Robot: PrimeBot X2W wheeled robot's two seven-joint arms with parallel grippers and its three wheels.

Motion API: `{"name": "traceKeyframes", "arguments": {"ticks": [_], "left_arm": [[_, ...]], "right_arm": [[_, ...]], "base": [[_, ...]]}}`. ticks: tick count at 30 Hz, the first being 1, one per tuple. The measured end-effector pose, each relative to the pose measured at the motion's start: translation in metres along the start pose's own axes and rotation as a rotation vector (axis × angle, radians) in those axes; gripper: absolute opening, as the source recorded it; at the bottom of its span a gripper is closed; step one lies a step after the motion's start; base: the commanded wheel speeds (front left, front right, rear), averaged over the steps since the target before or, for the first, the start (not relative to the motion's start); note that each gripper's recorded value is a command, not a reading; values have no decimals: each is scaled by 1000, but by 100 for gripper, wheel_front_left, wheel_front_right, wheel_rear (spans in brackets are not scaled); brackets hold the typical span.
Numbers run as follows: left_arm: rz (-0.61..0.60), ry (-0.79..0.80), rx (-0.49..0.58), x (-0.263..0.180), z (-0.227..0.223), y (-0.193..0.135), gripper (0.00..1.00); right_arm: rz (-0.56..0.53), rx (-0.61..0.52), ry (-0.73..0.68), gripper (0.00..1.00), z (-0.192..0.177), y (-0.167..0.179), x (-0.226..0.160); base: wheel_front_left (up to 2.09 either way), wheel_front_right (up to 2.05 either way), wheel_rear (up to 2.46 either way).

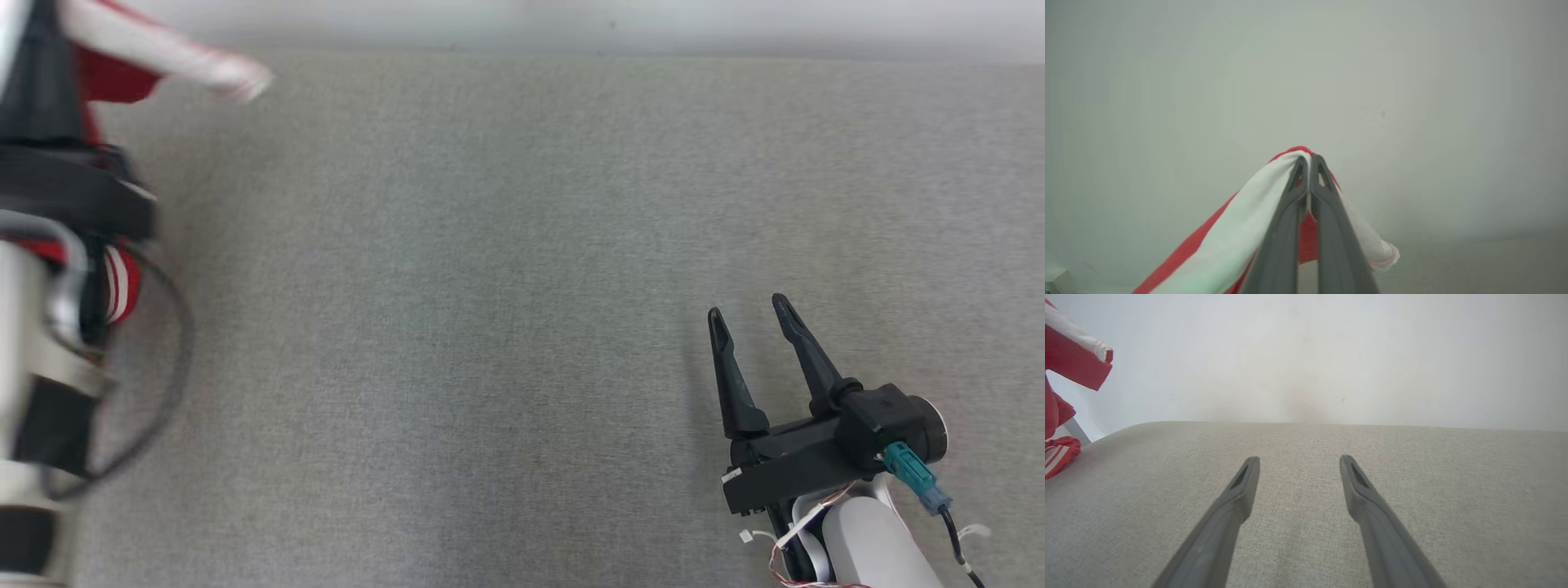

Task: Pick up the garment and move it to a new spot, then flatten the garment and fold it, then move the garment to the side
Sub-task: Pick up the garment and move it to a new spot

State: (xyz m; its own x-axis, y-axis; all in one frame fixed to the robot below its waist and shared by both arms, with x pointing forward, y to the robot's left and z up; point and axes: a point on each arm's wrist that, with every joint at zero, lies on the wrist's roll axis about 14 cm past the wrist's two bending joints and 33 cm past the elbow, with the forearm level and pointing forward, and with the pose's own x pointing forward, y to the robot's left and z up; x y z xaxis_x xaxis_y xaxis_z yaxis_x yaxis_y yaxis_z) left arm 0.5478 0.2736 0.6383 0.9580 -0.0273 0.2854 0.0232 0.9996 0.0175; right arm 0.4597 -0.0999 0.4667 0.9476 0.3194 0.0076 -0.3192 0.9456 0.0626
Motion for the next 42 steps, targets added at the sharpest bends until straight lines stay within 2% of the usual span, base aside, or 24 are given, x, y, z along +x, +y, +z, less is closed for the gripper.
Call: {"name": "traceKeyframes", "arguments": {"ticks": [10,18,25,29,30,31,32,37,42], "left_arm": [[-279,-16,-200,-21,-12,-153,0],[-442,-41,-333,-37,3,-240,0],[-636,-6,-383,-68,3,-318,0],[-687,13,-393,-75,1,-339,0],[-696,22,-396,-77,-2,-343,13],[-707,27,-393,-80,-3,-347,79],[-713,34,-394,-81,-6,-350,100],[-670,85,-383,-86,-26,-339,100],[-536,137,-344,-87,-53,-292,100]], "right_arm": [[-87,-4,-48,100,24,-19,-26],[-187,-13,-82,100,41,-43,-56],[-276,-17,-90,100,46,-63,-87],[-323,-25,-99,100,51,-74,-102],[-334,-25,-100,100,51,-77,-105],[-344,-25,-101,100,52,-80,-108],[-352,-25,-101,100,52,-82,-110],[-371,-22,-98,100,50,-87,-113],[-344,-14,-107,100,52,-79,-105]], "base": [[0,0,0],[0,0,0],[0,0,0],[0,0,0],[0,0,0],[0,0,0],[0,0,0],[0,0,0],[0,0,0]]}}
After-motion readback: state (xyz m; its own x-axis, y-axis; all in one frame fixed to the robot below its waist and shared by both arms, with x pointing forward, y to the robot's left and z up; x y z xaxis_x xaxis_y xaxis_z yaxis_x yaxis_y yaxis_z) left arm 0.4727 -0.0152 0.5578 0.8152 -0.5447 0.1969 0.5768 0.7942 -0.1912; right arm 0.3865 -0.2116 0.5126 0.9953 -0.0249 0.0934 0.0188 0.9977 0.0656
